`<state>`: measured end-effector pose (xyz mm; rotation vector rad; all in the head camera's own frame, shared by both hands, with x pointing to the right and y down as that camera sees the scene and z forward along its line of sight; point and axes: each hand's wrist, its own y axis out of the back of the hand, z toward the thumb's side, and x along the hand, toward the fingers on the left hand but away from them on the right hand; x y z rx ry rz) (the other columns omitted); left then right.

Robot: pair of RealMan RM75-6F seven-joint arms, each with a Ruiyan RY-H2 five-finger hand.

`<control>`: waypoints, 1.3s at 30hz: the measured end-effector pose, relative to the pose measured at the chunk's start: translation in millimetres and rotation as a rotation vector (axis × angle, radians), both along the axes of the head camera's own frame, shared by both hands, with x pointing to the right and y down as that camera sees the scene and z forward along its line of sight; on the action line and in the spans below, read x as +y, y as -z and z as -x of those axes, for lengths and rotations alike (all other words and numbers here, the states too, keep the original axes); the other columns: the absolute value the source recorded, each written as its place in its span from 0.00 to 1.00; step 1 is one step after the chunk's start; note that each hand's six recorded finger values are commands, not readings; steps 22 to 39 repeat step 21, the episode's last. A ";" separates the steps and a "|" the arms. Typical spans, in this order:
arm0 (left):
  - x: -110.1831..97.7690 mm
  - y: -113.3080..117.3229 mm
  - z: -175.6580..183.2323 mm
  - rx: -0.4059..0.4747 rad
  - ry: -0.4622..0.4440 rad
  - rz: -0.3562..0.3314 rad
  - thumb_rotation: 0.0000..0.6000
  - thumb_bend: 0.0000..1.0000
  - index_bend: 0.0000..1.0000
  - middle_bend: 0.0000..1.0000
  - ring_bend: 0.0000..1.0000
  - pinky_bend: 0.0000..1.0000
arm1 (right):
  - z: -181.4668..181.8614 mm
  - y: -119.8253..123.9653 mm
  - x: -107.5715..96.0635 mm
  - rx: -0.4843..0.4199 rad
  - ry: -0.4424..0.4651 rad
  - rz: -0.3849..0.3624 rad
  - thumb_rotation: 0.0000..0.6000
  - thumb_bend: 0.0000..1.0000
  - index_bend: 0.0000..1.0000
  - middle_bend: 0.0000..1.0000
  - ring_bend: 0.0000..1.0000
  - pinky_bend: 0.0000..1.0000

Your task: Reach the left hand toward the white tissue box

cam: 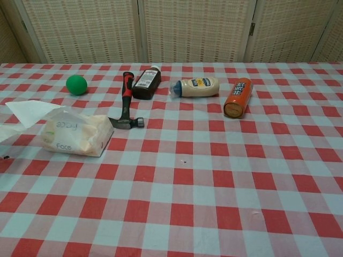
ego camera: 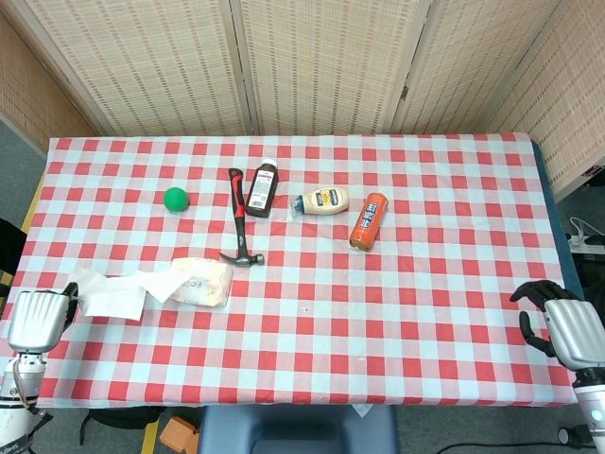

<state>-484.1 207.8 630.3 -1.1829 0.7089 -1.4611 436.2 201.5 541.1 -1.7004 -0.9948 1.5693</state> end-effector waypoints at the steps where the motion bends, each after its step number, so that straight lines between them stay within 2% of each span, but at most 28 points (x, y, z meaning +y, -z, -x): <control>1: 1.4 -0.1 1.2 -0.006 0.002 0.003 1.00 0.48 0.76 0.97 0.88 1.00 | 0.0 -0.3 0.1 0.001 0.000 0.002 1.00 0.54 0.42 0.33 0.21 0.34; 6: 11.3 -2.3 6.0 -0.026 0.027 0.021 1.00 0.48 0.76 0.97 0.88 1.00 | -0.4 -1.3 0.1 0.004 -0.001 0.010 1.00 0.54 0.42 0.33 0.20 0.34; 8: 14.4 -3.7 4.4 -0.012 0.036 0.027 1.00 0.48 0.72 0.94 0.88 1.00 | -0.5 -1.8 -0.1 0.006 -0.001 0.011 1.00 0.54 0.42 0.33 0.20 0.34; 14: 25.3 -9.1 -3.6 0.041 0.068 0.072 1.00 0.40 0.37 0.77 0.81 0.97 | 0.0 -2.9 0.4 0.008 0.001 0.017 1.00 0.53 0.42 0.33 0.20 0.34; 16: 29.5 -10.0 -9.1 0.075 0.081 0.093 1.00 0.39 0.29 0.73 0.80 0.96 | 0.1 -3.2 0.1 0.008 0.001 0.018 1.00 0.53 0.42 0.33 0.20 0.34; 19: 37.0 -10.2 -18.4 0.129 0.093 0.122 1.00 0.39 0.22 0.71 0.79 0.95 | 0.0 -3.8 -0.7 0.007 0.000 0.017 1.00 0.53 0.42 0.33 0.20 0.34; 21: 43.0 -10.2 -23.9 0.159 0.097 0.142 1.00 0.39 0.20 0.70 0.78 0.94 | -0.3 -4.5 -1.2 0.009 -0.001 0.017 1.00 0.53 0.42 0.33 0.20 0.34; 39: 43.0 -10.2 -23.9 0.159 0.097 0.142 1.00 0.39 0.20 0.70 0.78 0.94 | -0.3 -4.5 -1.2 0.009 -0.001 0.017 1.00 0.53 0.42 0.33 0.20 0.34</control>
